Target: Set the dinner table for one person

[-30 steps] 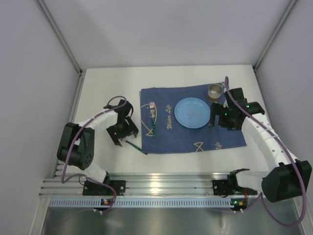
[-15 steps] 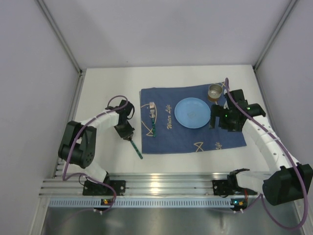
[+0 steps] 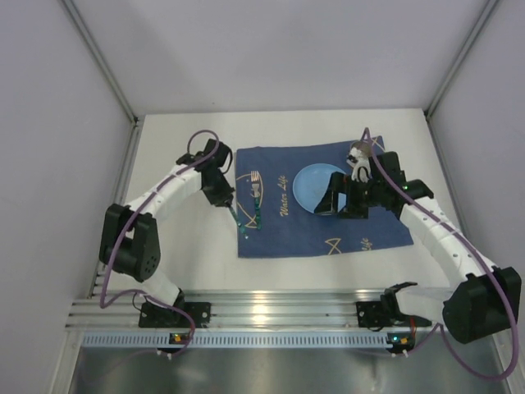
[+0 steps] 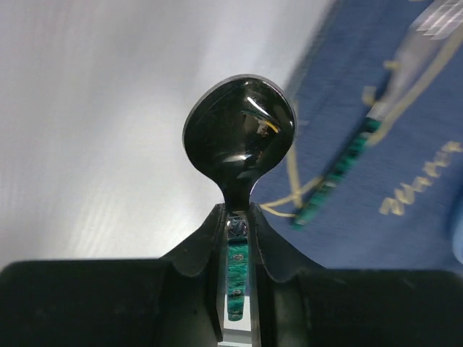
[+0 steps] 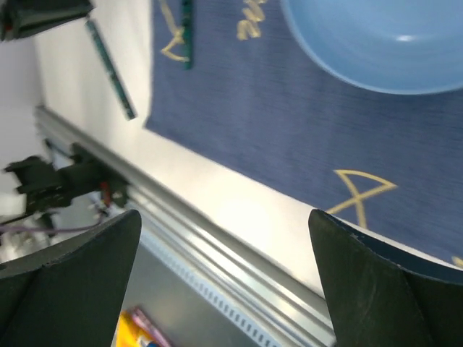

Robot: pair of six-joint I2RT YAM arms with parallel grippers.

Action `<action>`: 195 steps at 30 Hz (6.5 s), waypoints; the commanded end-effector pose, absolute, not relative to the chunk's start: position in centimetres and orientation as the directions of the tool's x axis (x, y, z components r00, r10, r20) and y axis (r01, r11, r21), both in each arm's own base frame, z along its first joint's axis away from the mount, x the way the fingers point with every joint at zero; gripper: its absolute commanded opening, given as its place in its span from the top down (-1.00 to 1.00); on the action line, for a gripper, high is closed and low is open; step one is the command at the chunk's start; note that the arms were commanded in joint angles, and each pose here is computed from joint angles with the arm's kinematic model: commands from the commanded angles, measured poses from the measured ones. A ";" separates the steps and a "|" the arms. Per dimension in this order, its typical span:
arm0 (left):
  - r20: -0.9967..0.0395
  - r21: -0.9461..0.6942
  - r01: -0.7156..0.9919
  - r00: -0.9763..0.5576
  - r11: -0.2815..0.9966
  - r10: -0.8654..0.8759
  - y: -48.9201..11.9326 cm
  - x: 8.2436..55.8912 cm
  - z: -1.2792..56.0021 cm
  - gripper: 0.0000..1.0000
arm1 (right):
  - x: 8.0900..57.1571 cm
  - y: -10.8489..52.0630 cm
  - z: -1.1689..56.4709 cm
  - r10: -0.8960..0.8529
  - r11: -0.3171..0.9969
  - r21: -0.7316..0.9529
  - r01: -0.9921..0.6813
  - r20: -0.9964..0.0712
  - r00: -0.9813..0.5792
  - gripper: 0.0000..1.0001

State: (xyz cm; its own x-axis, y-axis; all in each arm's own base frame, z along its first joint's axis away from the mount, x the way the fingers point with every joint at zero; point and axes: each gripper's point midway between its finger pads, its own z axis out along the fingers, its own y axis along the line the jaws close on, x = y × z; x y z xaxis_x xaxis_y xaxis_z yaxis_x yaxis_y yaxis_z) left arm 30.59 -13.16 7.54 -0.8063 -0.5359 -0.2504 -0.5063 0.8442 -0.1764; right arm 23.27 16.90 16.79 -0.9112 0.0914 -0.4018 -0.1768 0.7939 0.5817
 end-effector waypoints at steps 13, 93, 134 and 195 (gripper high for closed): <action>-0.282 -0.520 -0.166 -0.893 0.838 -0.351 -29.8 33.4 19.6 1.00 | 24.8 25.8 19.6 0.024 0.551 0.768 -0.326 -0.405 -0.914 -0.99; -0.252 -0.443 -0.053 -0.951 0.895 -0.181 -36.2 40.3 4.3 0.39 | 22.2 8.8 13.4 0.238 0.903 0.421 0.087 -0.321 -0.917 1.00; -0.209 -0.250 -0.129 -0.961 0.960 -0.183 -26.9 35.5 6.5 0.04 | 33.5 10.2 9.6 0.242 0.875 0.475 0.088 -0.274 -0.931 1.00; -0.983 0.062 -0.149 -0.178 0.987 0.035 -2.4 37.6 10.7 -0.97 | 15.5 3.4 35.6 0.137 0.973 0.104 -0.205 -0.978 0.156 -0.99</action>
State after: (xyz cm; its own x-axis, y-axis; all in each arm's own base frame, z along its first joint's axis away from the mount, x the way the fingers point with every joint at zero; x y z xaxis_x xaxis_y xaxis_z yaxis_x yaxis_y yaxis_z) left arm 35.32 -2.21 7.48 -0.3474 0.0440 -0.9367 -0.1501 0.9834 0.1019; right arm 14.98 2.91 35.24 0.1316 0.2120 -0.9684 -0.1741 0.9666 0.1880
